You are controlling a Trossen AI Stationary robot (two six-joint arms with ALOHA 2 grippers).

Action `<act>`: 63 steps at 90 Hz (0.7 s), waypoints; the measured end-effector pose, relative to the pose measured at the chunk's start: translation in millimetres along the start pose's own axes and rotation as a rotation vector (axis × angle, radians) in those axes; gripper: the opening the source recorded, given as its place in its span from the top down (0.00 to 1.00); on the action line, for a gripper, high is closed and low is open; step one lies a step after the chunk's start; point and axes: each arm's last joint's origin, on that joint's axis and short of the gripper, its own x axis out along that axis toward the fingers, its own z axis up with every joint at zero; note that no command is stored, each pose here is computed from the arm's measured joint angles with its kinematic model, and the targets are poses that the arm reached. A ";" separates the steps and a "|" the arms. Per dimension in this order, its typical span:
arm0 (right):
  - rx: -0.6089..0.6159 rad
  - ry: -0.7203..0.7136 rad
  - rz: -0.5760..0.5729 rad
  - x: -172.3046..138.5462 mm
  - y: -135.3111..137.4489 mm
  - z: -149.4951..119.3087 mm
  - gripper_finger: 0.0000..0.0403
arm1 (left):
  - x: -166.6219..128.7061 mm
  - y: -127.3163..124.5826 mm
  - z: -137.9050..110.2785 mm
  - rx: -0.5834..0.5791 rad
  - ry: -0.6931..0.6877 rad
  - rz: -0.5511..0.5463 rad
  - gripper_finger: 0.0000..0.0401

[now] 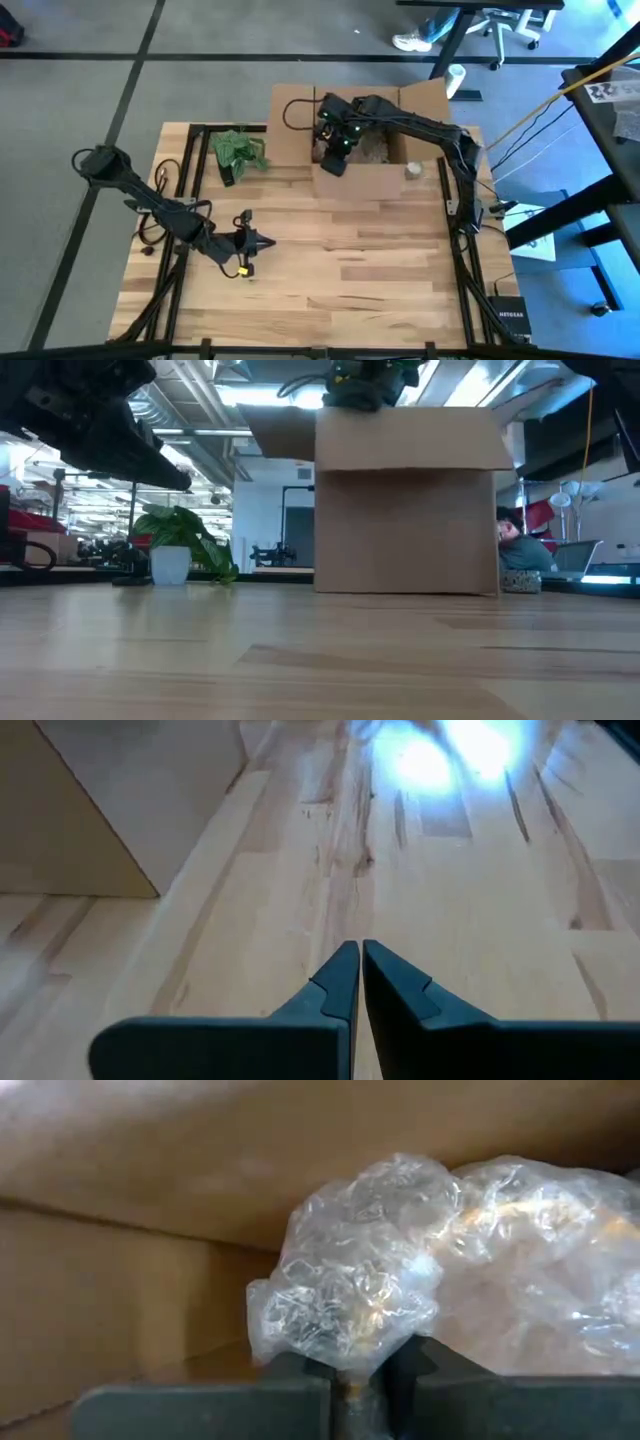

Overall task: Wrap mug
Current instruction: Put the wrapped yellow mug into the cardboard box, then return to Home Position

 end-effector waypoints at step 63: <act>0.021 -0.224 0.071 -71.9 24.5 1.0 0.73 | 0.4 -0.7 -0.9 0.001 0.006 -0.007 1.00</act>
